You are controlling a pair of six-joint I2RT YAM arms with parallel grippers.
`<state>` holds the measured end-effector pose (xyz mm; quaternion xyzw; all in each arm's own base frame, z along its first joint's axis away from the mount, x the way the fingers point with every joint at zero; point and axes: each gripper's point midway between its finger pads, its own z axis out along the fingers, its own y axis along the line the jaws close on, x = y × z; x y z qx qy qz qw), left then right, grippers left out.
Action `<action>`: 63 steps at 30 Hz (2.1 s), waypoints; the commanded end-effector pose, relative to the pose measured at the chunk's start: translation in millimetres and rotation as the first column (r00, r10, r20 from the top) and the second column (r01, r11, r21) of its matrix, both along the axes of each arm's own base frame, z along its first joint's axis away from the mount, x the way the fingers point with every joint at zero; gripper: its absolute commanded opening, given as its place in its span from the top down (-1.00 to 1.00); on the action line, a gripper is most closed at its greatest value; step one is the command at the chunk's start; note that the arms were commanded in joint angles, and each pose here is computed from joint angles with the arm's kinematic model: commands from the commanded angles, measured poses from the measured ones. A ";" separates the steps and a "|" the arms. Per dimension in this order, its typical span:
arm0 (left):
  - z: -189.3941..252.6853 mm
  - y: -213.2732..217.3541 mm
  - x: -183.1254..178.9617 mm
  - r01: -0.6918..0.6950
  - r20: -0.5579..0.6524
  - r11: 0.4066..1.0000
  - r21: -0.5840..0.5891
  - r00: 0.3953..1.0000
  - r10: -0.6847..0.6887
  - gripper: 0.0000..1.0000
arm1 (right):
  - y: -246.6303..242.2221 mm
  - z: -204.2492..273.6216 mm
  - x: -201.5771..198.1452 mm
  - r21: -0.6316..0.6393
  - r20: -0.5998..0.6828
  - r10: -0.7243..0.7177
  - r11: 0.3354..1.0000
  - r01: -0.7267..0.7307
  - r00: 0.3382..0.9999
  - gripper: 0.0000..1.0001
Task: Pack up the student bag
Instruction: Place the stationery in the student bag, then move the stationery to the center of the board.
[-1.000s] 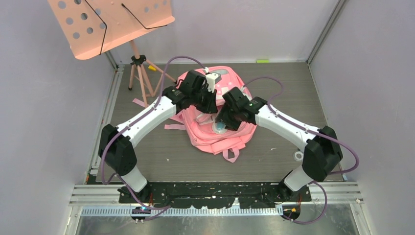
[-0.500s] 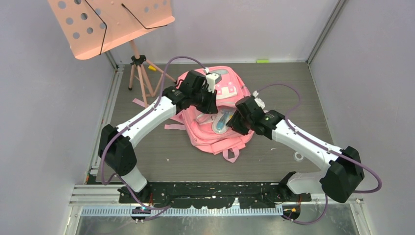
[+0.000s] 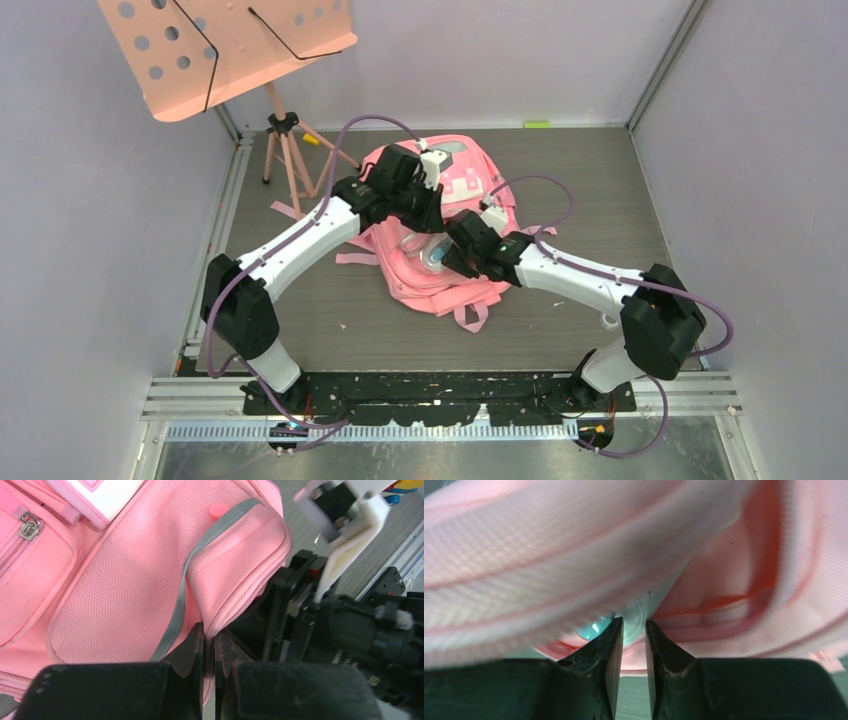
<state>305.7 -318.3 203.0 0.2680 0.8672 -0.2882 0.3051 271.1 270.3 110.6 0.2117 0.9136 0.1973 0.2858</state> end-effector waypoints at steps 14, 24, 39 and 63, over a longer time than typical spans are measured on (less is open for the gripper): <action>43.7 -8.8 -5.9 0.040 0.074 0.993 -0.108 0.997 -0.032 1.00 | 56.4 46.0 71.4 0.187 0.407 -0.086 0.982 0.010 0.910 0.43; 44.9 -5.3 -4.1 0.031 0.091 0.995 -0.093 0.996 -0.023 1.00 | 47.9 51.3 70.1 0.166 0.428 -0.086 0.986 0.016 0.900 0.35; 49.7 22.3 15.7 -0.057 0.171 0.998 -0.018 0.983 0.059 1.00 | -47.0 61.3 -10.1 -0.161 0.299 0.126 0.984 -0.081 0.946 -0.36; 54.5 18.3 12.2 -0.047 0.159 0.997 -0.061 0.986 0.056 1.00 | -324.2 -13.9 -64.1 -0.434 0.154 -0.728 0.558 0.708 0.668 -0.99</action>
